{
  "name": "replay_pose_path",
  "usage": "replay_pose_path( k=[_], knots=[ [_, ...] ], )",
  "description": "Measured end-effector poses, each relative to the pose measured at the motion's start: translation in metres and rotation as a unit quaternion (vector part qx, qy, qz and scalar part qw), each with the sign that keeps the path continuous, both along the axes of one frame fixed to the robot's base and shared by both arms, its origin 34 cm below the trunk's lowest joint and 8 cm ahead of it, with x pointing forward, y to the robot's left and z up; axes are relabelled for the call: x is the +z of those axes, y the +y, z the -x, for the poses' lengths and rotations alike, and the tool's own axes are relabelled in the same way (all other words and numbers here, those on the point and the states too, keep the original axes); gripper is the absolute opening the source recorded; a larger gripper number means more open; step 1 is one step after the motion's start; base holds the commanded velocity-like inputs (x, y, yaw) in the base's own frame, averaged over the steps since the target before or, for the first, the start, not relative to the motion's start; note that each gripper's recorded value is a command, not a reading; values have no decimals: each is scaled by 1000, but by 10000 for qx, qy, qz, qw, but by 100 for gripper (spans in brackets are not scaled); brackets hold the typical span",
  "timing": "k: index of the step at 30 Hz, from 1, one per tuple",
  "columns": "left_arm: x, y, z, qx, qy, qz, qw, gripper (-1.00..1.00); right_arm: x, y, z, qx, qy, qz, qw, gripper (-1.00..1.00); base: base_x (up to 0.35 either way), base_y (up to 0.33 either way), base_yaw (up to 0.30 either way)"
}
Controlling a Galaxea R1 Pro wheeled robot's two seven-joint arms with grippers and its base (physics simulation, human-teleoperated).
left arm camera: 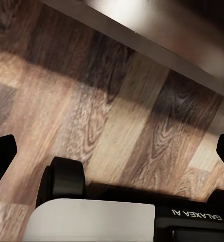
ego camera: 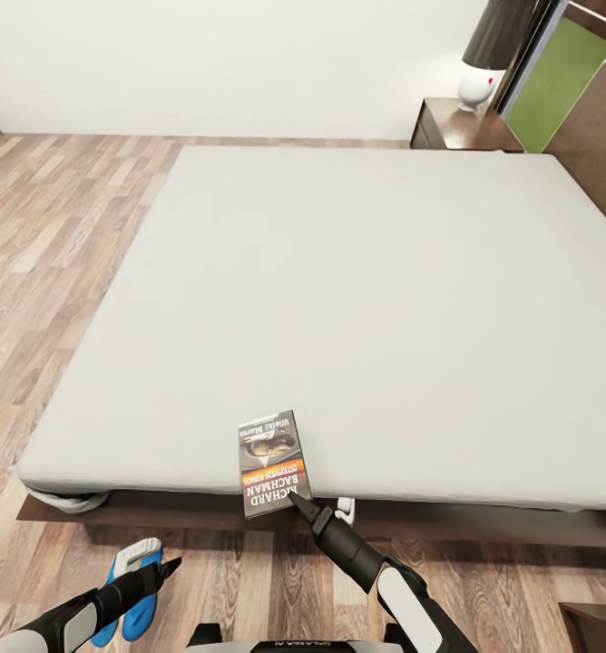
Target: In the bedroom, move the book from the bed onto either nightstand, and place the two sandals side by side next to the bed.
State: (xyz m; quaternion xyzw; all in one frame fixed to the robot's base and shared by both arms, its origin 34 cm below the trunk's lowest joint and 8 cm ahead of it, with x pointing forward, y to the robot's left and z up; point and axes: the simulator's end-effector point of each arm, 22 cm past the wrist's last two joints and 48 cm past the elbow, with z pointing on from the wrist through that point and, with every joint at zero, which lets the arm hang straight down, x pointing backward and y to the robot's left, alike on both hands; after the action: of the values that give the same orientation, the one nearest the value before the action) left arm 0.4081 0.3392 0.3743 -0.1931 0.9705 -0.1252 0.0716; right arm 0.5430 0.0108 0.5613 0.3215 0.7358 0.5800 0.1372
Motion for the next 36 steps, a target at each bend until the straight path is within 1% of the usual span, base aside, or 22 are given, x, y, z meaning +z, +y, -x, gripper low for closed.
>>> replay_pose_path(
  k=[9, 12, 13, 14, 15, 16, 21, 36],
  knots=[
    [15, 0, 0, 0, 4, 0, 10000, 100, 15, 1, 2, 59, 65, -51, 9999, -100, 0, 0, 0],
    [20, 0, 0, 0, 5, 0, 10000, 100, 23, 8, 12, 273, 298, -294, 9987, -100, 0, 0, 0],
    [22, 0, 0, 0, 5, 0, 10000, 100, 27, 13, 19, 413, 440, -438, 9972, -100, 0, 0, 0],
    [23, 0, 0, 0, 5, 0, 10000, 100, 31, 18, 26, 562, 602, -607, 9948, -100, 0, 0, 0],
    [25, 0, 0, 0, 4, 0, 10000, 100, 39, 25, 37, 776, 849, -877, 9895, -100, 0, 0, 0],
    [27, 0, 0, 0, 3, 0, 10000, 100, 43, 28, 43, 881, 967, -998, 9864, -100, 0, 0, 0],
    [35, 0, 0, 0, 5, 0, 10000, 100, 57, 32, 49, 1009, 1150, -1222, 9806, -100, 0, 0, 0],
    [57, 0, 1, -1, 9, 2, 10000, 100, 80, 32, 47, 991, 1083, -1168, 9822, -100, 0, 0, 0]
  ],
)
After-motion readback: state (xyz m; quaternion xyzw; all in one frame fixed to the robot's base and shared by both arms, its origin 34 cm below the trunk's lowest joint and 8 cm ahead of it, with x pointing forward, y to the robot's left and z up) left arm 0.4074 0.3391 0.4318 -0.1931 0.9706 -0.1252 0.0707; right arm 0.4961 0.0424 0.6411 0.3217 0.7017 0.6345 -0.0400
